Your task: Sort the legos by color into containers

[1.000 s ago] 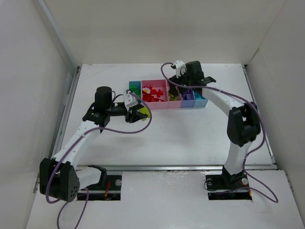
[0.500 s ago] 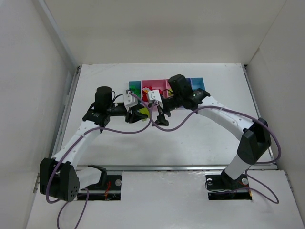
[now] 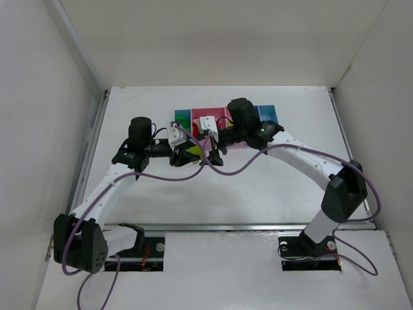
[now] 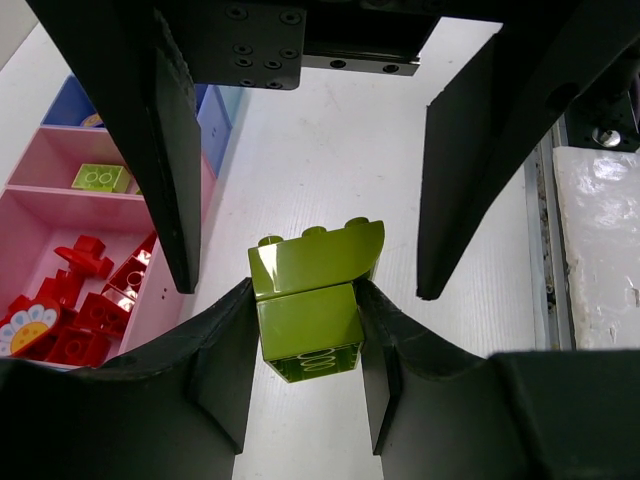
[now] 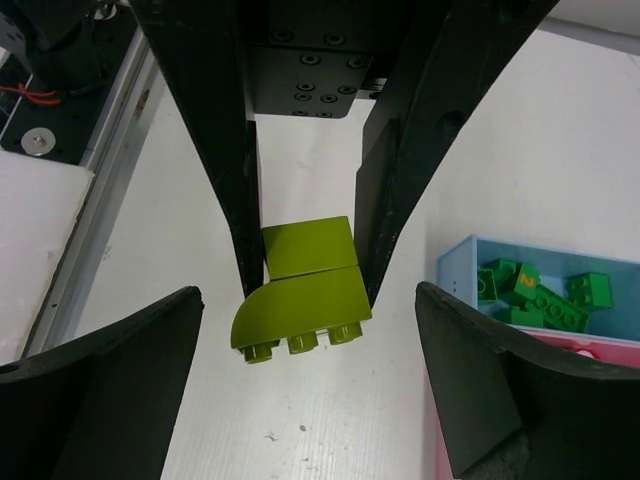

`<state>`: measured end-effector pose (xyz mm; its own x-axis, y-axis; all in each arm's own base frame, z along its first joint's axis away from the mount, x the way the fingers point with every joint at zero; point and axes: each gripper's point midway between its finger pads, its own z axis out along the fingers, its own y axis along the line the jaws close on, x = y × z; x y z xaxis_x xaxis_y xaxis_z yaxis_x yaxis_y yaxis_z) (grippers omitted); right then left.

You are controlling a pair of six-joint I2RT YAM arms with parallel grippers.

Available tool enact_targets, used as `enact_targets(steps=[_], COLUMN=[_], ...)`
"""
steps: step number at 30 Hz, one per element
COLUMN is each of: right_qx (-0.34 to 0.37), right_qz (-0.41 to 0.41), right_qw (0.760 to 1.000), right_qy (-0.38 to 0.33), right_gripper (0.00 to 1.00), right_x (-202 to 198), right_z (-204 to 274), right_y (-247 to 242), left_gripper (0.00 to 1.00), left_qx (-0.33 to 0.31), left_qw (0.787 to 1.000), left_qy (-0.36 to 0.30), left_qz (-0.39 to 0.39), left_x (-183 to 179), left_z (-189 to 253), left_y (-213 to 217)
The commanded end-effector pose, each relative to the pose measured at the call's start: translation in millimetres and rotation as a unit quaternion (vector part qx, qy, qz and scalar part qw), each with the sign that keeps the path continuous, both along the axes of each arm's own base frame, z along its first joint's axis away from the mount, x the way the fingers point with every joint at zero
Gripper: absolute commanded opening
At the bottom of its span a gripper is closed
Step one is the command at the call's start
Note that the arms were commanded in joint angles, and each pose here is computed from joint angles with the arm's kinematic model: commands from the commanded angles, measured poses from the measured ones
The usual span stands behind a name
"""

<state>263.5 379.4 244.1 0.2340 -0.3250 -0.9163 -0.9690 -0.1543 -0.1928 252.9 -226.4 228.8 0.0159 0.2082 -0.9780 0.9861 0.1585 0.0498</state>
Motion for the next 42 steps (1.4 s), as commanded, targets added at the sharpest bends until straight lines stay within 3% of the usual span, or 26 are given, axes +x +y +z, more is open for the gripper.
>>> enact_targets(steps=[1, 3, 5, 6, 9, 16, 21, 26, 29, 32, 42], right_qx=[0.021, 0.018, 0.018, 0.013, -0.008, -0.038, -0.047, -0.031, -0.022, -0.020, -0.035], right_qz=[0.007, 0.007, 0.007, -0.003, -0.017, -0.004, -0.002, 0.003, 0.004, 0.012, 0.031], right_qw=[1.000, 1.000, 1.000, 1.000, 1.000, 0.998, 0.997, 0.997, 0.998, 0.998, 0.999], right_qy=[-0.011, -0.008, -0.008, -0.012, -0.023, -0.045, -0.063, -0.065, -0.062, -0.055, -0.027], right_gripper=[0.91, 0.81, 0.63, 0.61, 0.61, 0.81, 0.82, 0.75, 0.86, 0.91, 0.82], right_x=[2.4, 3.3, 3.3, 7.2, 12.5, 8.8, 9.5, 8.9, 10.3, 8.2, 1.1], right_z=[19.5, 17.8, 17.8, 16.3, 7.7, -1.6, 0.2, 8.8, 12.4, 12.0, -1.3], right_y=[9.2, 10.0, 10.0, 9.2, 4.0, -6.7, -10.9, -6.6, -2.5, -0.5, 8.1], left_gripper=[0.00, 0.00, 0.00, 0.00, 0.00, 0.00, 0.00, 0.00, 0.00, 0.00, 0.00], left_qx=[-0.012, -0.012, -0.008, -0.008, 0.002, 0.012, 0.017, 0.016, 0.016, 0.016, 0.012], left_qw=[1.000, 1.000, 1.000, 1.000, 0.999, 0.998, 0.998, 0.998, 0.998, 0.998, 0.998], left_qy=[-0.019, -0.019, -0.019, -0.019, -0.025, -0.042, -0.041, -0.036, -0.036, -0.036, -0.041], left_qz=[-0.018, -0.018, -0.020, -0.020, -0.026, -0.033, -0.036, -0.040, -0.040, -0.040, -0.039], left_x=[-2.6, -2.6, -3.7, -3.7, -5.9, -4.4, -6.5, -6.8, -6.8, -6.8, -4.7], left_z=[11.9, 11.9, 9.4, 9.4, 6.2, 7.5, 6.1, 4.2, 4.2, 4.2, 7.1], left_y=[-3.5, -3.5, -2.8, -2.8, -1.2, -0.5, 0.6, -0.3, -0.3, -0.3, -1.1])
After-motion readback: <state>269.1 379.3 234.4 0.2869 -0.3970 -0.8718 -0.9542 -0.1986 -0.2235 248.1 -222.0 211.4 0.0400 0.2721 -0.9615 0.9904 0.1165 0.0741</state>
